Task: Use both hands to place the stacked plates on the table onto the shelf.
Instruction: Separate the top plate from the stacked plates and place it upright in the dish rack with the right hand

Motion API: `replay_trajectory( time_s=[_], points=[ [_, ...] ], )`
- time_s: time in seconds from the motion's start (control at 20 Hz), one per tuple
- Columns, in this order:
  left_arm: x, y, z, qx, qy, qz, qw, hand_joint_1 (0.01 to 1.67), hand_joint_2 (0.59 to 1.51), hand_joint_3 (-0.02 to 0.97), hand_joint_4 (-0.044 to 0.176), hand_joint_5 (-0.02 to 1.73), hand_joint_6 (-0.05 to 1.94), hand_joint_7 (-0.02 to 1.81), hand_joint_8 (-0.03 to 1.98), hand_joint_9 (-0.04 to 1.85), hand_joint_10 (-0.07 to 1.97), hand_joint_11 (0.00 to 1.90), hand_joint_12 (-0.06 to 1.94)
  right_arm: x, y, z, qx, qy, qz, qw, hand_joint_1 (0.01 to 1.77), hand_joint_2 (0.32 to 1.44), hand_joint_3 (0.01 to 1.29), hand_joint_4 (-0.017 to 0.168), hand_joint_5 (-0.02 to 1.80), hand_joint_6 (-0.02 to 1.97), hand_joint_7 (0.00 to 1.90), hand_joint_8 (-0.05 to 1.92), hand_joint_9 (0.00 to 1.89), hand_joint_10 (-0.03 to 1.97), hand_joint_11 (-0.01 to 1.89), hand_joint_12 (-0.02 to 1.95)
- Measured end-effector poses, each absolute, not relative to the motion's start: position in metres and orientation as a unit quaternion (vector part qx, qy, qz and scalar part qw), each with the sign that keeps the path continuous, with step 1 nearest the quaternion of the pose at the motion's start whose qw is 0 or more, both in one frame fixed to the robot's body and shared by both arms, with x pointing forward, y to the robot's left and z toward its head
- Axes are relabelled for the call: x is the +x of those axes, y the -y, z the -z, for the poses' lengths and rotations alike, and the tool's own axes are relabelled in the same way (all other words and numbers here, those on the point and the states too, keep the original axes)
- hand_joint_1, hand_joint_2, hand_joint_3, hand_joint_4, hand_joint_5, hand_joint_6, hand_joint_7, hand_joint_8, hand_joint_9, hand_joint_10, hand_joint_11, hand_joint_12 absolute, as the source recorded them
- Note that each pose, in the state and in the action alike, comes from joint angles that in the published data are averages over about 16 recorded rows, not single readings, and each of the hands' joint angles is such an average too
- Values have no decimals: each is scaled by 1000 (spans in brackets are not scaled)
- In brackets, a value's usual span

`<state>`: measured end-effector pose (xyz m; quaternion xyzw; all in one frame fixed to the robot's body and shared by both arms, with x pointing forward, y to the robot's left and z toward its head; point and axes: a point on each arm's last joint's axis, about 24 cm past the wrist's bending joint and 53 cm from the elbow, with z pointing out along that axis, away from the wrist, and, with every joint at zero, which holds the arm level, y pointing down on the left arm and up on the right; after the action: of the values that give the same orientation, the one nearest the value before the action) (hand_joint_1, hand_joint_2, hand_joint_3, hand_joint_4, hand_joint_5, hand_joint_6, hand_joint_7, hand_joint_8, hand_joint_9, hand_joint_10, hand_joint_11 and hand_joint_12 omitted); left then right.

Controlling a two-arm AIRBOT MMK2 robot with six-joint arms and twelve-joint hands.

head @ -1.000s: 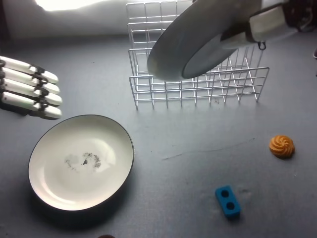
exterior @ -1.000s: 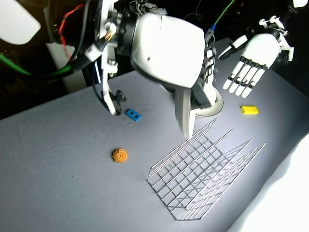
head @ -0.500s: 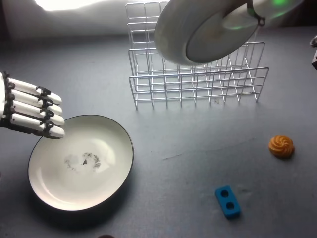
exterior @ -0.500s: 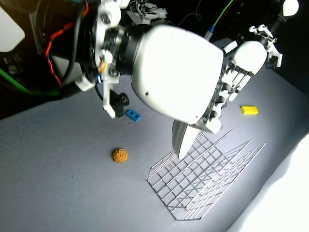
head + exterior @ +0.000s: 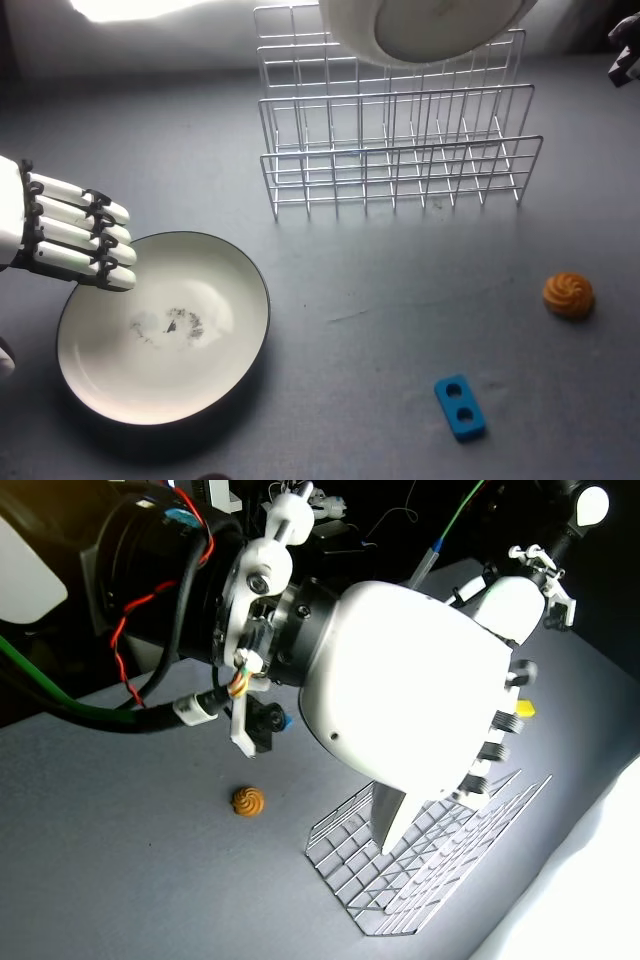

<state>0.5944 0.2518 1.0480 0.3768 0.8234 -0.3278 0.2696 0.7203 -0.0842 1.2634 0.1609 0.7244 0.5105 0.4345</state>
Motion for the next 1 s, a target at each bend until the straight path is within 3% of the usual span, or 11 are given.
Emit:
replay_trajectory(
  time_s=[1.0],
  points=[
    [598,-261,-1045,371,-830,317,270,15,1151,11,2,120,14,117,7,98,14,23,89,752,88,-1219,207,-734,-498,414,1374,1046,12,-10,847,973,970,947,933,1281,743,1391]
  ],
)
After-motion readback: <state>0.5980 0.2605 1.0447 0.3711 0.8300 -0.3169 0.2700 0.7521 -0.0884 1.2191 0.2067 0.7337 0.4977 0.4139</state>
